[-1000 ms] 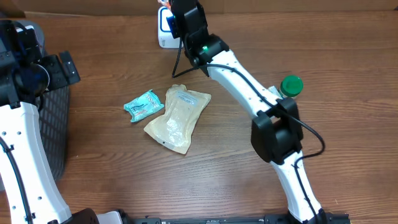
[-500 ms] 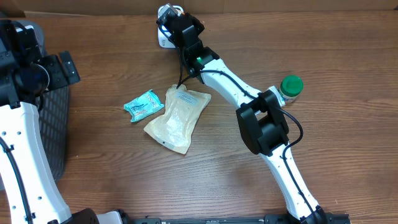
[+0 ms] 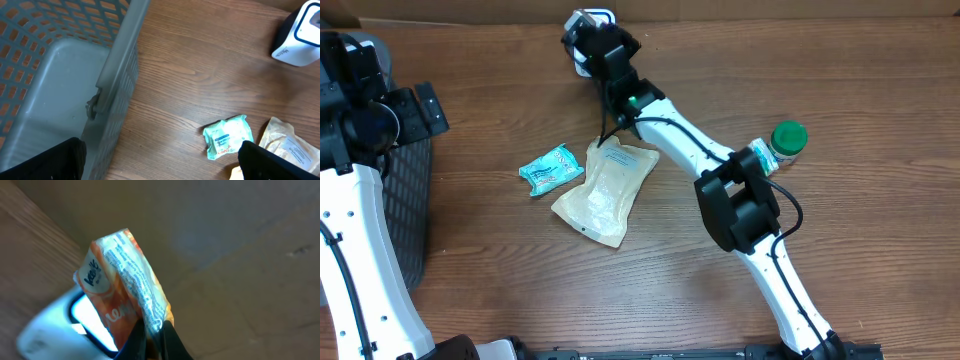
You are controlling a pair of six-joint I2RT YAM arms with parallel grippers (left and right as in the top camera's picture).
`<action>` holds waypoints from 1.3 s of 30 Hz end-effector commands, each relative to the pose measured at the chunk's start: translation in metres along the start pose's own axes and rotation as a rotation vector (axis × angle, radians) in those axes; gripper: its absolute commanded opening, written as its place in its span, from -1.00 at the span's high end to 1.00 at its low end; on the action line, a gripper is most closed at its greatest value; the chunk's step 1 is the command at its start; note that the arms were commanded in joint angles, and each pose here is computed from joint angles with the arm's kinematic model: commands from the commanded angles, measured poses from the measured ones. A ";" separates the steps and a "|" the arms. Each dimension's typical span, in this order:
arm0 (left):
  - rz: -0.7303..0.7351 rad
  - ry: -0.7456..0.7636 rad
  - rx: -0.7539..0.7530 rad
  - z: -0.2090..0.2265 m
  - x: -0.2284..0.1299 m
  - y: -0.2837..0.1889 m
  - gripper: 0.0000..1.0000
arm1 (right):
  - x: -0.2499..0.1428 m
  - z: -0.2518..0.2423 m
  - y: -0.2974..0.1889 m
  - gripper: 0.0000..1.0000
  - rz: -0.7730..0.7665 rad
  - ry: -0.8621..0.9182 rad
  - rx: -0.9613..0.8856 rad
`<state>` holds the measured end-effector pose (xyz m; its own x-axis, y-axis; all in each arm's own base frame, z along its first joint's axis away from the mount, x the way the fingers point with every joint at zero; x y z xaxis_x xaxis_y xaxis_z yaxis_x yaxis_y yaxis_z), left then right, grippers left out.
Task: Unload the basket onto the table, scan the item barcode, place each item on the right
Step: 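Hold the orange pack in front of the scanner window, then carry the orange pack right and set it down, release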
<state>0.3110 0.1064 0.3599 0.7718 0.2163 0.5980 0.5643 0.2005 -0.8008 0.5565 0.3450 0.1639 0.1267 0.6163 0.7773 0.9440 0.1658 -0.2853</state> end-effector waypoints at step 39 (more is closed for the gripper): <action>-0.019 0.023 0.002 0.000 0.004 -0.004 -0.99 | -0.152 -0.131 -0.230 0.92 1.231 0.893 -0.077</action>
<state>0.3109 0.1064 0.3599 0.7720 0.2163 0.5977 0.5640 0.2004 -0.8010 0.3602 0.1303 0.1978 0.9461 -0.2723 0.1754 0.1490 -0.1149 -0.9821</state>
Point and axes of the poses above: each gripper's point midway between its finger pads, its own y axis out along the fingers, its own z axis along the line the jaws close on, x = y × z, the point moved 7 cm from there along -y, back along the fingers, and after that the axes turned 5 degrees about y, right-handed, at the moved point
